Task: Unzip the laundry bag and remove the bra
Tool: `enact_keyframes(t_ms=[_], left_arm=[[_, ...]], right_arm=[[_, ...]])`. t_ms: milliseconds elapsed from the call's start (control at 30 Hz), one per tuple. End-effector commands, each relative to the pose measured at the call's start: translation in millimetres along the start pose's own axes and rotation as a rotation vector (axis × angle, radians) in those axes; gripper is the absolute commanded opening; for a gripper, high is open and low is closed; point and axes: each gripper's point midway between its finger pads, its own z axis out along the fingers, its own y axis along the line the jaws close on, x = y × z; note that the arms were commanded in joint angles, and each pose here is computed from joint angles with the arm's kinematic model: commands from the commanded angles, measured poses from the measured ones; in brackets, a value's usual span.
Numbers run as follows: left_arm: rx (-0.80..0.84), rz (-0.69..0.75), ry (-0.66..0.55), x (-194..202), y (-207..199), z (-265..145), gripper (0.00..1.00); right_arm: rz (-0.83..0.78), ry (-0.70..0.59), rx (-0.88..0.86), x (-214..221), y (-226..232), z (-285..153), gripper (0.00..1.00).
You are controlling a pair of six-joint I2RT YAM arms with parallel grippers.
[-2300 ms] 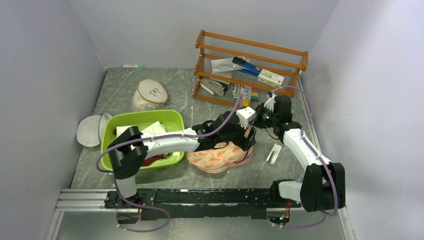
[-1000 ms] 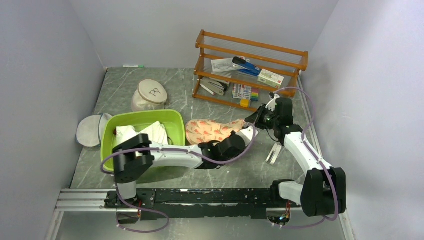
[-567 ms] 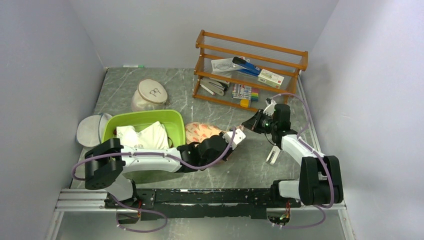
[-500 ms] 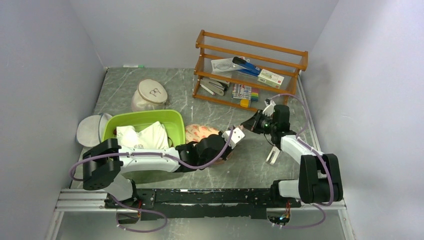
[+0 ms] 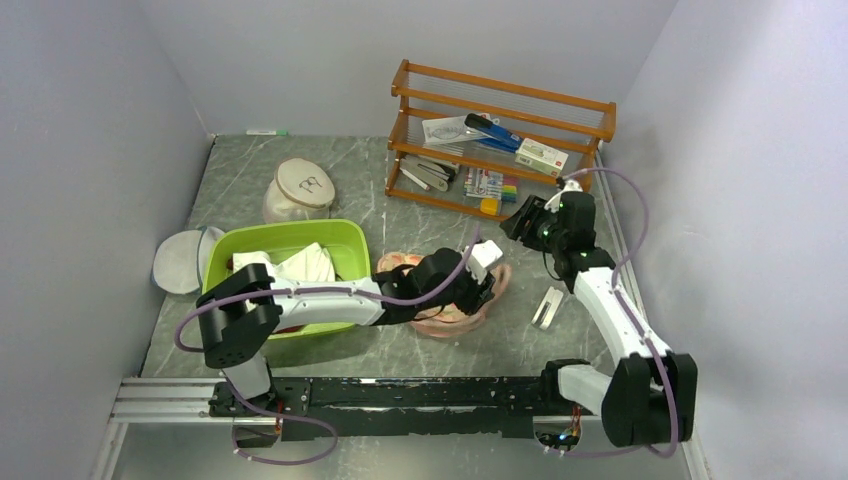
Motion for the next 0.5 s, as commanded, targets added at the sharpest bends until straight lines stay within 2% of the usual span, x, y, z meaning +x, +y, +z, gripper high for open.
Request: enact_keyframes(t_ms=[0,67,200,333,467], left_arm=[[0.171,-0.08,-0.028,-17,-18,-5,0.64],[0.224,-0.099,-0.045,-27,-19,-12,0.77],[0.289,-0.129,-0.061,-43,-10,-24,0.97],[0.276,-0.163,-0.109,-63,16,-48,0.98],[0.182,-0.189,-0.178,-90,63,-81,0.99]], right_arm=[[-0.018,-0.079,0.16,-22,-16,-29,0.58],[-0.039,-0.098,0.141,-29,-9,-36,0.66],[-0.086,-0.066,0.052,-26,6,-35,0.72],[-0.133,0.034,-0.084,-2,28,-27,0.74],[-0.236,0.139,-0.151,36,58,-21,0.77]])
